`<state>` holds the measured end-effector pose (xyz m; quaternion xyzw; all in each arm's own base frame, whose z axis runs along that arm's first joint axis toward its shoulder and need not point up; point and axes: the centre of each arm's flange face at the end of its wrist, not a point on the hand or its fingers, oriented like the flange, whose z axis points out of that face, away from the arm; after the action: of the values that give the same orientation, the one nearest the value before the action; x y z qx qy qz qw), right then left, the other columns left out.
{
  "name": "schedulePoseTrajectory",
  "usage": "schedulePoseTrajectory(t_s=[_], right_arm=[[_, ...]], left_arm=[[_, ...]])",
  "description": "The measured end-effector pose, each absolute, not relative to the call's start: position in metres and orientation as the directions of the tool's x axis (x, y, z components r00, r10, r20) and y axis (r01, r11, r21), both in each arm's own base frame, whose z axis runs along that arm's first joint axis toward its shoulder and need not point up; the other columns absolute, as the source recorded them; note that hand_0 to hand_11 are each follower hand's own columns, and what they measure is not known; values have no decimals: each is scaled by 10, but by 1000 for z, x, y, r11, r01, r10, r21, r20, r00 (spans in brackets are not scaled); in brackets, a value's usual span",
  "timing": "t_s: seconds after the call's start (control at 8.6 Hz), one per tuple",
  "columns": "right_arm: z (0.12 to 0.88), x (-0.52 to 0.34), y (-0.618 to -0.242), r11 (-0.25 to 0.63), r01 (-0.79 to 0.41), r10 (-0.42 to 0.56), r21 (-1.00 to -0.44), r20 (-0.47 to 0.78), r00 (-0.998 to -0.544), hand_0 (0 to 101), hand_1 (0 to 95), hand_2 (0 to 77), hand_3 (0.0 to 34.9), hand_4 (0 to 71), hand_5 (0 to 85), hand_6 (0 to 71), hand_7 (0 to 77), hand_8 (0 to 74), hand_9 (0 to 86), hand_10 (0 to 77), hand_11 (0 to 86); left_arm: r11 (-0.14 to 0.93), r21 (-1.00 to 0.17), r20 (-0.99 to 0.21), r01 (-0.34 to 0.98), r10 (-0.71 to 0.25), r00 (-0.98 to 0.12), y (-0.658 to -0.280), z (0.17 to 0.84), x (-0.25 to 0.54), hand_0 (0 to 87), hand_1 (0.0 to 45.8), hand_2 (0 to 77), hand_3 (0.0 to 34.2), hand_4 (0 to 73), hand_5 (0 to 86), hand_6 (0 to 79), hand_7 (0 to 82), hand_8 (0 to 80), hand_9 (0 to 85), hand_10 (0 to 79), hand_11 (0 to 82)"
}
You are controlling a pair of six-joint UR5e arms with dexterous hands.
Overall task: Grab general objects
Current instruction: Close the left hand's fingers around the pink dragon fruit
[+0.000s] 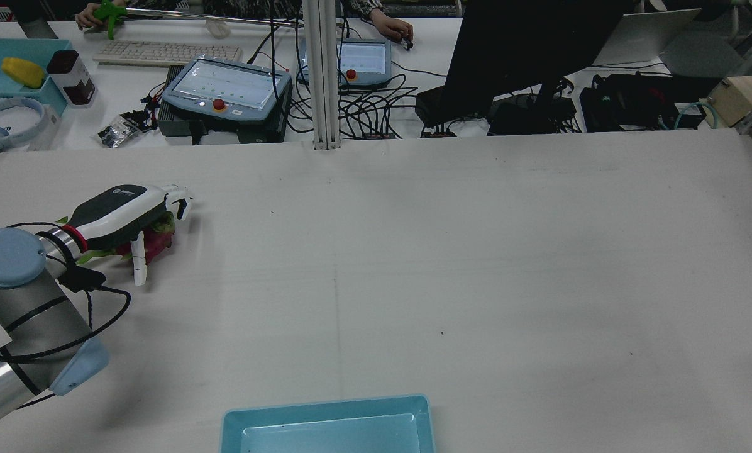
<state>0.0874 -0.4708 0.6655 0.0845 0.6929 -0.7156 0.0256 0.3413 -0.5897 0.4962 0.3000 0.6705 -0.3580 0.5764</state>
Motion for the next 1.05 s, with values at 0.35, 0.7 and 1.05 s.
schedulePoseTrajectory(t_s=[0.35, 0.7, 1.05], right_arm=[[665, 87, -471, -38, 154, 80, -987, -156, -984, 0, 949, 774, 0, 0, 0, 0, 0, 0, 5, 0, 0], [665, 87, -471, -38, 154, 80, -987, -156, -984, 0, 949, 774, 0, 0, 0, 0, 0, 0, 5, 0, 0], [665, 88, -471, -38, 154, 80, -987, -156, -984, 0, 949, 774, 0, 0, 0, 0, 0, 0, 5, 0, 5]], left_arm=[[545, -136, -988, 827, -9, -157, -590, 497, 342, 537, 0, 0, 97, 0, 704, 98, 305, 169, 153, 371, 196], [522, -118, -990, 845, 5, -141, -590, 496, 342, 588, 0, 0, 92, 0, 704, 256, 529, 360, 349, 365, 425], [512, -99, -993, 853, 10, -122, -586, 495, 351, 749, 0, 0, 43, 49, 704, 387, 671, 447, 475, 316, 551]])
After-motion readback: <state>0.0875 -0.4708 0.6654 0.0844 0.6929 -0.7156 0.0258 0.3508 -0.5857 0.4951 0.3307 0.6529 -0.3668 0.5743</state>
